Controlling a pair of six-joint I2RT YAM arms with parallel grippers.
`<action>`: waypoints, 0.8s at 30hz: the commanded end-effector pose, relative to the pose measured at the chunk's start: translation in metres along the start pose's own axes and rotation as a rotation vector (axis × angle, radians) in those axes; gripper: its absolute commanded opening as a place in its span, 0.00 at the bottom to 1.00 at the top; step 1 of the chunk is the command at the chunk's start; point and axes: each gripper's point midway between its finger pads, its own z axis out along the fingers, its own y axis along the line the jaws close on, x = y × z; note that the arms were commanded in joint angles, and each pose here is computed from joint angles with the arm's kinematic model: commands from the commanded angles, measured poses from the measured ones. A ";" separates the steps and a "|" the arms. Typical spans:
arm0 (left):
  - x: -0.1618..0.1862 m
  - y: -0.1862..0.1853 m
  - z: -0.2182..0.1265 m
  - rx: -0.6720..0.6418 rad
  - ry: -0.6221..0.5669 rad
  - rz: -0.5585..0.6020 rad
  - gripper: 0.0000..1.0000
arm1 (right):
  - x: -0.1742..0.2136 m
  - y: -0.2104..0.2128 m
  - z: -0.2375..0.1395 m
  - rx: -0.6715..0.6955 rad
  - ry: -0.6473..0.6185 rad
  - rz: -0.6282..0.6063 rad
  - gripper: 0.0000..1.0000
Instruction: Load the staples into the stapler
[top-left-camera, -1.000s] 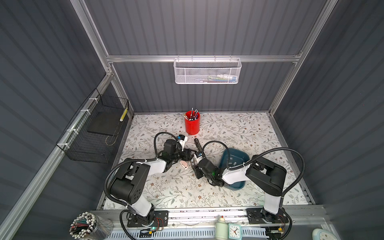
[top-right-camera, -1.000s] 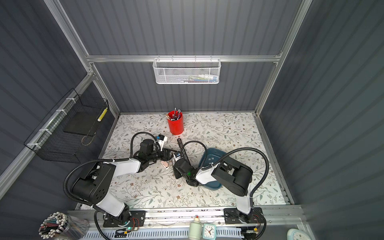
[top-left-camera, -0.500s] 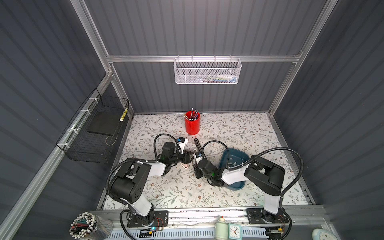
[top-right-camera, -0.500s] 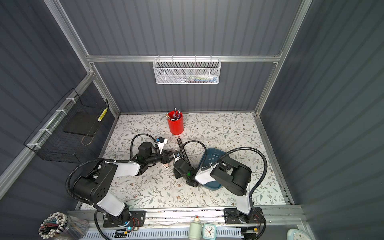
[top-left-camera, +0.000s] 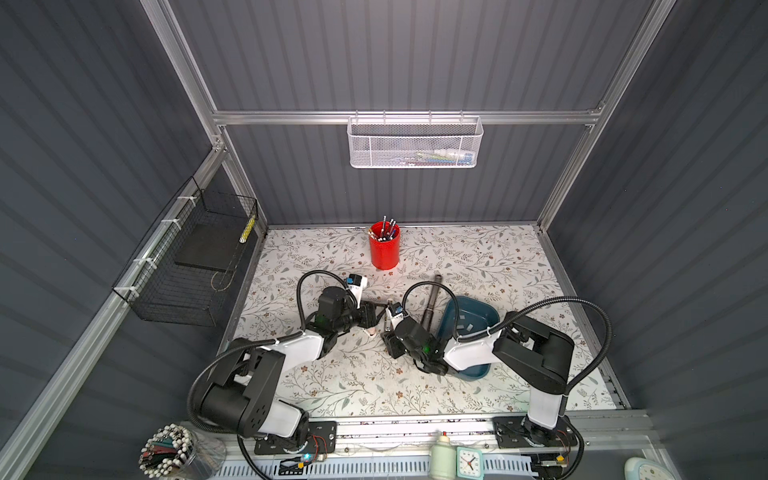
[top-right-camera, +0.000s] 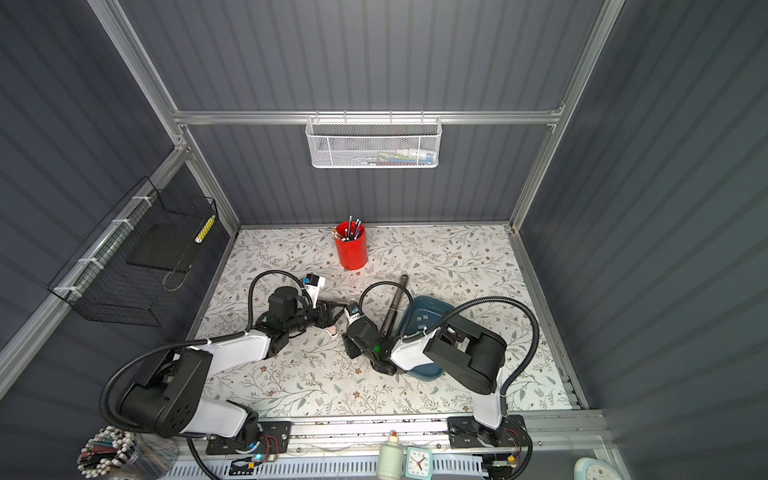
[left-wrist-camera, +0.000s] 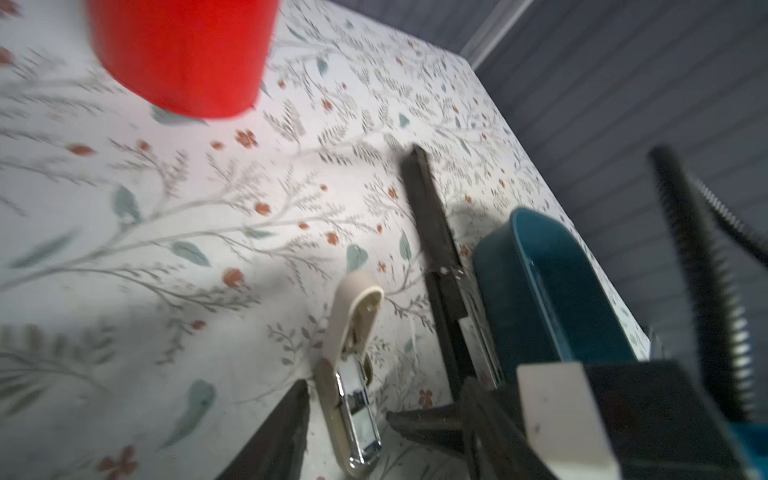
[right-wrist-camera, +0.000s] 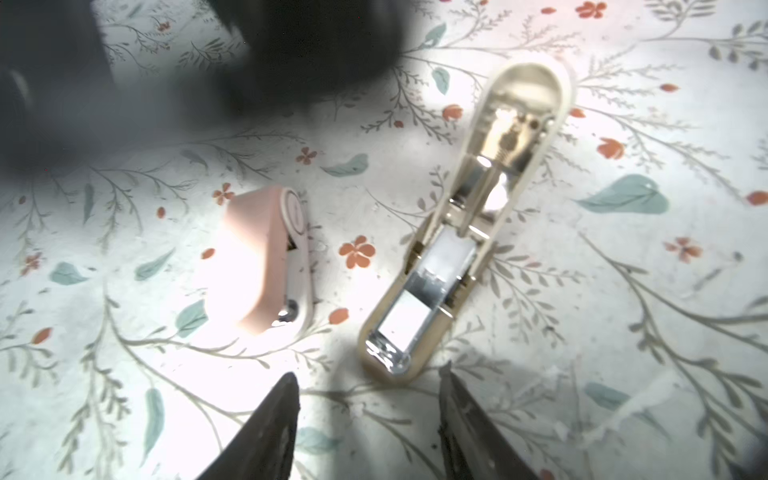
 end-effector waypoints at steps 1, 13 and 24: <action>-0.025 0.031 -0.018 -0.159 -0.056 -0.091 0.59 | 0.010 -0.017 0.009 0.116 0.042 0.024 0.57; -0.030 0.033 -0.029 -0.193 -0.072 -0.075 0.62 | 0.010 -0.025 0.019 0.208 0.085 0.018 0.58; -0.035 0.034 -0.027 -0.190 -0.068 -0.085 0.62 | 0.019 -0.023 0.031 0.210 0.123 -0.015 0.44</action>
